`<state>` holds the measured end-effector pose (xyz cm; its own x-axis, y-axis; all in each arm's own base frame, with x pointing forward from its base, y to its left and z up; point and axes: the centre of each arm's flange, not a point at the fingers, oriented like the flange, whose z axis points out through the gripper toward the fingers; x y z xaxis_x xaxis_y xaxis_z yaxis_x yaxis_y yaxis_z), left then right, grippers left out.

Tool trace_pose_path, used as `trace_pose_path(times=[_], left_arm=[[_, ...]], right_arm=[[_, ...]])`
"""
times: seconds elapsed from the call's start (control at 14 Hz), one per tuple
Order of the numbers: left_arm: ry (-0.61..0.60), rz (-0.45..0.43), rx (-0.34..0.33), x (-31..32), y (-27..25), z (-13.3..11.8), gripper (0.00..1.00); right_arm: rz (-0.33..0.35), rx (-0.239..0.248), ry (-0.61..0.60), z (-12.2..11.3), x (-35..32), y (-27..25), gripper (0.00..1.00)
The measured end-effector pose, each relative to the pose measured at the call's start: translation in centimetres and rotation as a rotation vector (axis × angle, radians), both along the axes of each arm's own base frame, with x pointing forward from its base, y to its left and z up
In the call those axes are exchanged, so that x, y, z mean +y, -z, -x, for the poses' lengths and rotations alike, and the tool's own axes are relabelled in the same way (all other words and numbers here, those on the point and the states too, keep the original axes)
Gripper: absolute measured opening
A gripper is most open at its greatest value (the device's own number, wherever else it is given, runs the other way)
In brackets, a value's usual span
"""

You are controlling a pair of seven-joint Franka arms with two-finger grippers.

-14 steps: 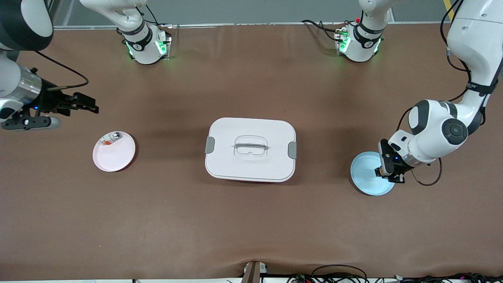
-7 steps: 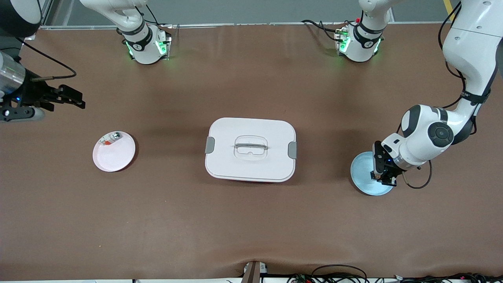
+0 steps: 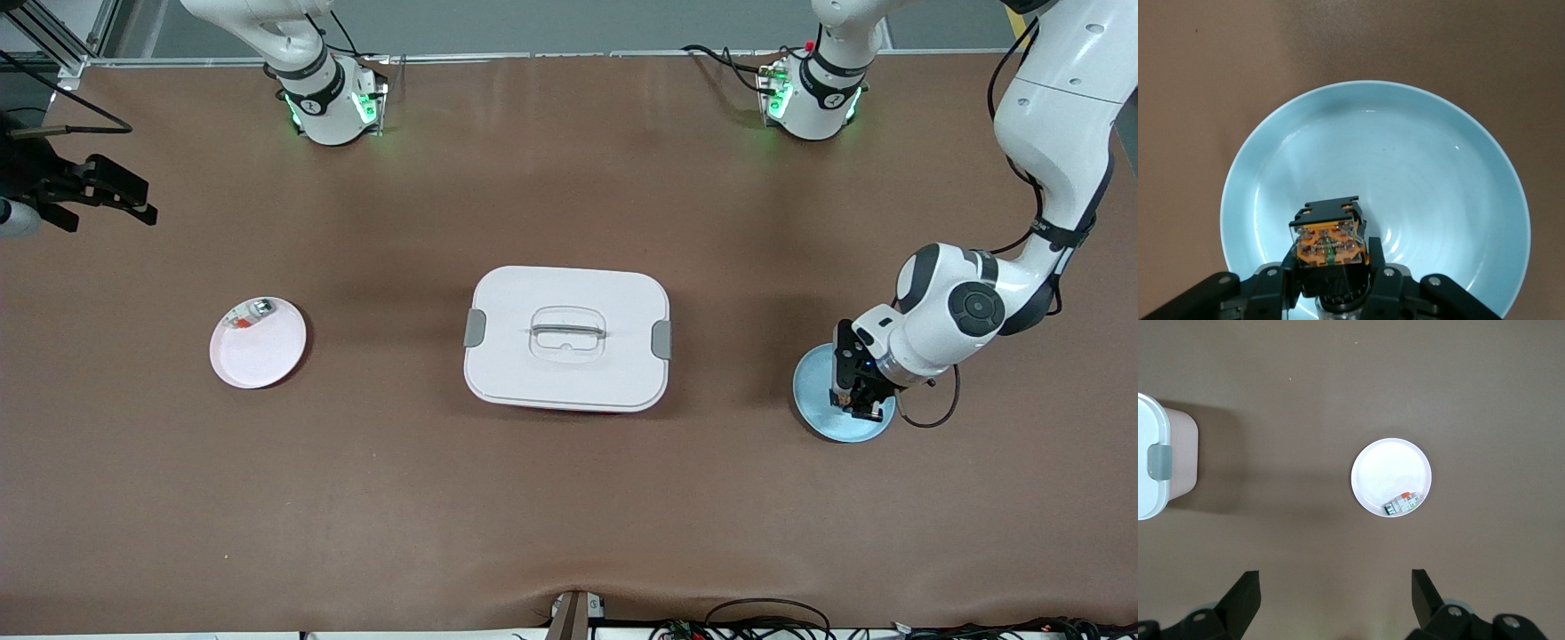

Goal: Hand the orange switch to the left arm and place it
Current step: 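Lower the switch onto the blue plate with the left gripper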

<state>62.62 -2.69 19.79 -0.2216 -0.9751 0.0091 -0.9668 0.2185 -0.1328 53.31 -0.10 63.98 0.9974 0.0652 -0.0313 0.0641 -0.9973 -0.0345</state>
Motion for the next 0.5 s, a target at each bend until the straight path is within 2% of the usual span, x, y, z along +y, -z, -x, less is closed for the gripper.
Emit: trace_pose_path(times=[0.5], left_arm=[[-0.018, 0.006, 0.022, -0.1, 1.0, 0.6, 0.41]], right_arm=[[0.003, -0.009, 0.006, -1.2, -0.3, 0.0, 1.0]])
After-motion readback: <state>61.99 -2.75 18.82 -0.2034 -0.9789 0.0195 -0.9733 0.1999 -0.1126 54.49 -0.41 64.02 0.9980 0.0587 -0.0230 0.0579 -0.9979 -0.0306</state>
